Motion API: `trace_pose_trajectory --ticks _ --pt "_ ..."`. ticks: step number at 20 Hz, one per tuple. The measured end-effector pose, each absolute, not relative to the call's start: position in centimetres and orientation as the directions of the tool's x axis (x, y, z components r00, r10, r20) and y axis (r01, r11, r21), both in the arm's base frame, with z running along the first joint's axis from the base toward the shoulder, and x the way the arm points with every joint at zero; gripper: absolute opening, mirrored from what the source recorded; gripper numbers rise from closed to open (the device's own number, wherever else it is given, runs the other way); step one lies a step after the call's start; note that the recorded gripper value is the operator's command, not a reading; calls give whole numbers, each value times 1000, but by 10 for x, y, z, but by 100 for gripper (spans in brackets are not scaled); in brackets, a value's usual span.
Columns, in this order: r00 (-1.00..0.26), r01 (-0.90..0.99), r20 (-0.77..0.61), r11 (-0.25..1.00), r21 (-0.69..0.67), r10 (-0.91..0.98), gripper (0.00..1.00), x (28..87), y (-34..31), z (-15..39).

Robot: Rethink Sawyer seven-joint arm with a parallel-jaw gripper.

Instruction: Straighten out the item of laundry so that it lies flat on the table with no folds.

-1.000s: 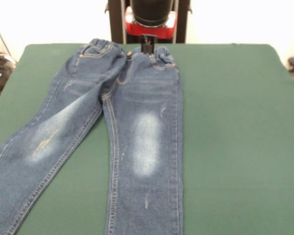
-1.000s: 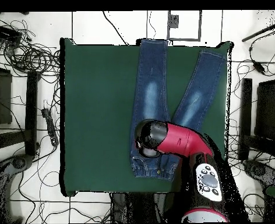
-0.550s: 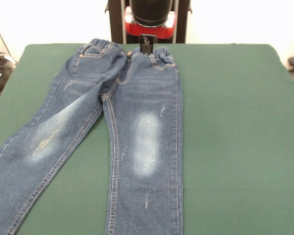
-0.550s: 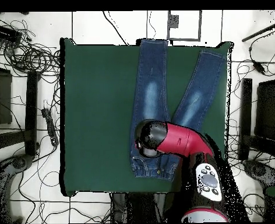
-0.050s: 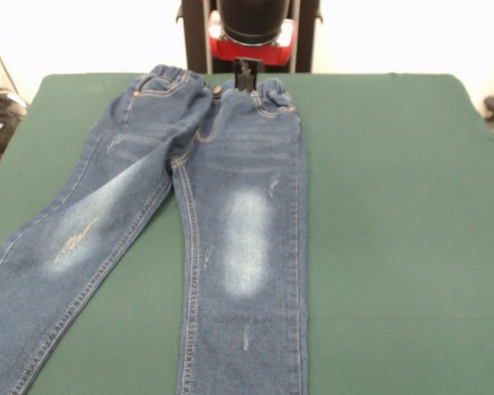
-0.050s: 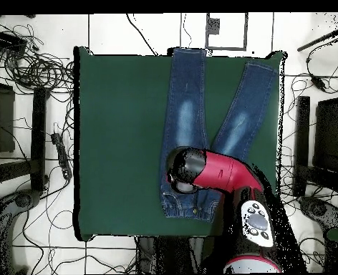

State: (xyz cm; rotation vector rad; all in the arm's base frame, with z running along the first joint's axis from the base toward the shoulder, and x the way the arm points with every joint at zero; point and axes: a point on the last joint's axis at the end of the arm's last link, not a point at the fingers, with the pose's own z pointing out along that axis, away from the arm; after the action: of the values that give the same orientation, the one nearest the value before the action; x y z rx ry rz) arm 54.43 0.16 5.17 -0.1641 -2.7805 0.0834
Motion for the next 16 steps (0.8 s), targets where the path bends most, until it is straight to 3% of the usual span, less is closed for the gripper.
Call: trace_pose_trajectory --ticks 9,16 --pt "-932 118 335 990 -77 138 0 545 -6 53" --pt "-958 164 225 983 -79 178 0 557 -35 53"
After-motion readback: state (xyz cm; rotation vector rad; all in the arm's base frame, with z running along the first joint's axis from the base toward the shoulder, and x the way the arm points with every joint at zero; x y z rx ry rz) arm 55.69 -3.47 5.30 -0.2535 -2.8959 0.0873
